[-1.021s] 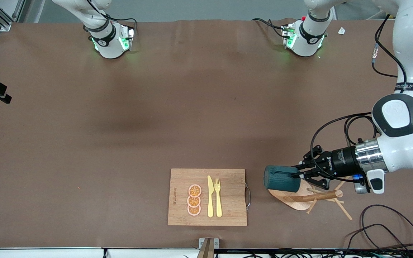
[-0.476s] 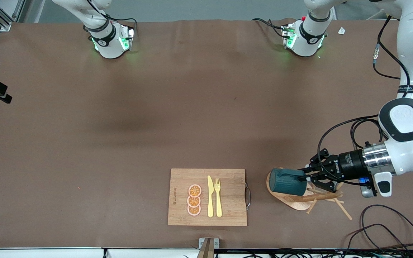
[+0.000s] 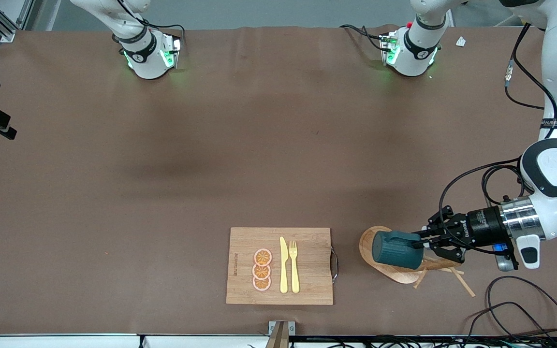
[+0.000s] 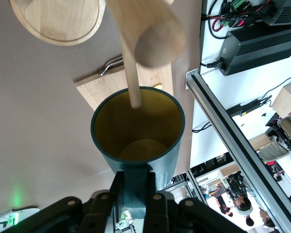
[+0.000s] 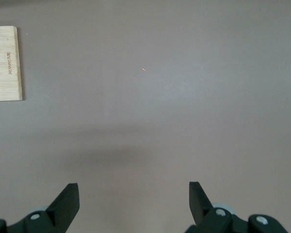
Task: Pass cup and hang on rack
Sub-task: 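Slide the mug handle onto a rack peg with the left gripper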
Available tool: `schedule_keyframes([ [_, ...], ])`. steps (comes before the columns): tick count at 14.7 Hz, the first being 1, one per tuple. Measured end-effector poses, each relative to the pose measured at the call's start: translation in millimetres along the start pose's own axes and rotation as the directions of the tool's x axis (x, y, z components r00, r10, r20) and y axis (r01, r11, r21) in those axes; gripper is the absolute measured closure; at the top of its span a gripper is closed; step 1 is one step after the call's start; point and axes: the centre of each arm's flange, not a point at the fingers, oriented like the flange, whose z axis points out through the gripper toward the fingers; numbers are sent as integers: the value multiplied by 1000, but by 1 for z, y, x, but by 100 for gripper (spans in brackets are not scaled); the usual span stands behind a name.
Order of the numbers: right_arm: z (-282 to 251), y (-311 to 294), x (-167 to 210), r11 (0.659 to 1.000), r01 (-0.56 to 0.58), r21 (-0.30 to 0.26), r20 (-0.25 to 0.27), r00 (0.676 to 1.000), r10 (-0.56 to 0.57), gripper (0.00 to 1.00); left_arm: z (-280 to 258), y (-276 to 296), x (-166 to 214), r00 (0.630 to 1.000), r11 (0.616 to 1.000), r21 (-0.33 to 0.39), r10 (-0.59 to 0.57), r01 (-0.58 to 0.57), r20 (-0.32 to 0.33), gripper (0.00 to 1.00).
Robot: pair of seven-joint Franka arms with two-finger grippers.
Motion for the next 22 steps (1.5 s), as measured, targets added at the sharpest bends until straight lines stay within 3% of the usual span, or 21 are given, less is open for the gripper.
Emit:
schedule_keyframes([
  [22, 0, 0, 0, 1000, 0, 0, 0, 1000, 0, 0, -18, -18, 56, 999, 999, -14, -43, 43, 9, 79],
])
